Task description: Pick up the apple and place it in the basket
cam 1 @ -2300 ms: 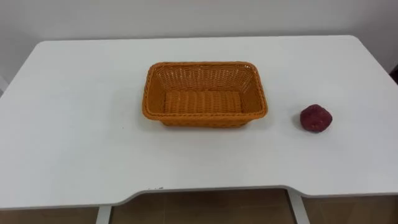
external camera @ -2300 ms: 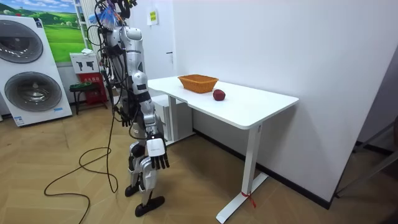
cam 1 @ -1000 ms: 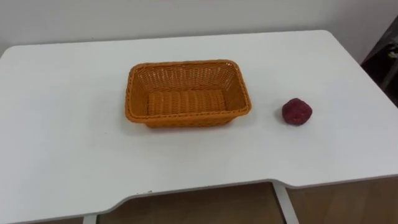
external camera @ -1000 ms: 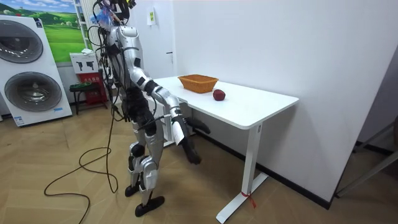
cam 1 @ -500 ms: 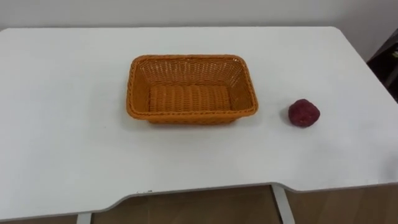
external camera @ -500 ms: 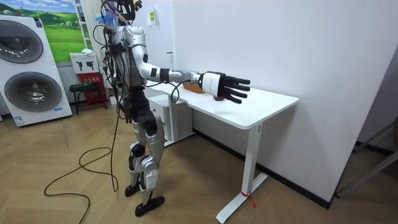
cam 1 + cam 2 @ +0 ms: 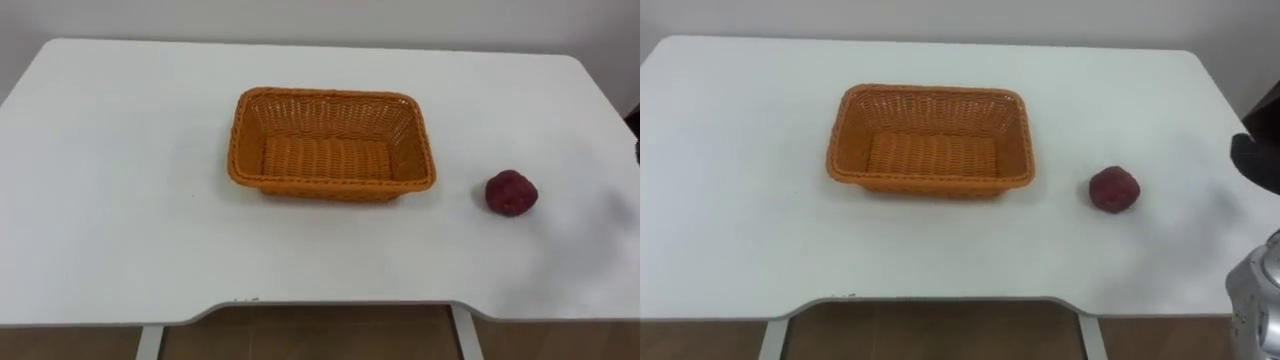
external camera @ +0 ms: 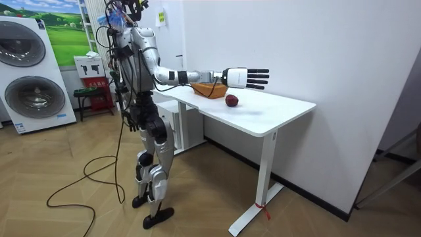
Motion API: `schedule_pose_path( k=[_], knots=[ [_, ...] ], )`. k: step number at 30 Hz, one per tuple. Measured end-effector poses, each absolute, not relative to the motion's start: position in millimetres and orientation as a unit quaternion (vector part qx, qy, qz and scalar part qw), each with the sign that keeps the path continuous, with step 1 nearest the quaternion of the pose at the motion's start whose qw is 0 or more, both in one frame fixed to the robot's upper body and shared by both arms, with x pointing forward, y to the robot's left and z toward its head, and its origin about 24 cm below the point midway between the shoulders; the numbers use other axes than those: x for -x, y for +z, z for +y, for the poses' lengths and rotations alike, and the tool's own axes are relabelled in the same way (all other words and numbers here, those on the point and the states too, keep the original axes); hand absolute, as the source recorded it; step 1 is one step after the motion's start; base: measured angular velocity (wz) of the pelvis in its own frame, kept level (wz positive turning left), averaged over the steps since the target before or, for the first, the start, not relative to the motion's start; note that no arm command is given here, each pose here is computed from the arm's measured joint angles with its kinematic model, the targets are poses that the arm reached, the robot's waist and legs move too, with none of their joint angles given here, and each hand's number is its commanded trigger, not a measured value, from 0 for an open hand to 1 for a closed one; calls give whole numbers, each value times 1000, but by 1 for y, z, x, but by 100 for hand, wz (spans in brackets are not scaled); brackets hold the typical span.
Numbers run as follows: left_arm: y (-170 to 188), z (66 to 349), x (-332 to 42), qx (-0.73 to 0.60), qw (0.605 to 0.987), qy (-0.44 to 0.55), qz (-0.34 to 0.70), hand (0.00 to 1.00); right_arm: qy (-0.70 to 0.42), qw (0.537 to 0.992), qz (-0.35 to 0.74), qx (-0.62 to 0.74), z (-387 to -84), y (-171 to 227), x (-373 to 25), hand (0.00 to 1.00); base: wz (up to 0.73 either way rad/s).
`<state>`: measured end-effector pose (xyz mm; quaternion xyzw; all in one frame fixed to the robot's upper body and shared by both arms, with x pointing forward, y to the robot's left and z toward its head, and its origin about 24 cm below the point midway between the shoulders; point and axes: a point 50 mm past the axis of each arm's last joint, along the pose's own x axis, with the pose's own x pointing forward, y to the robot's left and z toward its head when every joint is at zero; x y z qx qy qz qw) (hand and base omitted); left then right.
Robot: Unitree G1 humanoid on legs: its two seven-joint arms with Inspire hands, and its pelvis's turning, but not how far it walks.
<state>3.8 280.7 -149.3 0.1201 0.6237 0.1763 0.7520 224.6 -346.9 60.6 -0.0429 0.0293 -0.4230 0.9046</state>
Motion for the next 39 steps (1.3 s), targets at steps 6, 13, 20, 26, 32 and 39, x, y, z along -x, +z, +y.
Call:
schedule_pose_path(
  k=[6, 13, 20, 26, 32, 39],
  knots=[
    [-150, 279, -6, -133, 755, 162, 621, 0, -346, 935, 40, 66, -330, 56, -235, 0, 1],
    [-150, 276, -10, -142, 759, 150, 617, 0, -279, 954, 52, 94, -316, 51, -242, 0, 5],
    [-151, 275, -10, -144, 759, 146, 618, 0, -230, 966, 63, 99, -303, 46, -247, 0, 0],
    [-151, 275, -9, -143, 757, 146, 620, 0, -215, 969, 66, 101, -300, 44, -248, 0, 5],
    [-151, 274, -9, -144, 757, 148, 620, 0, -205, 969, 74, 117, -295, 39, -248, 0, 4],
    [-152, 271, -7, -141, 755, 147, 623, 0, -200, 967, 85, 131, -295, 34, -243, 0, 4]
  ],
)
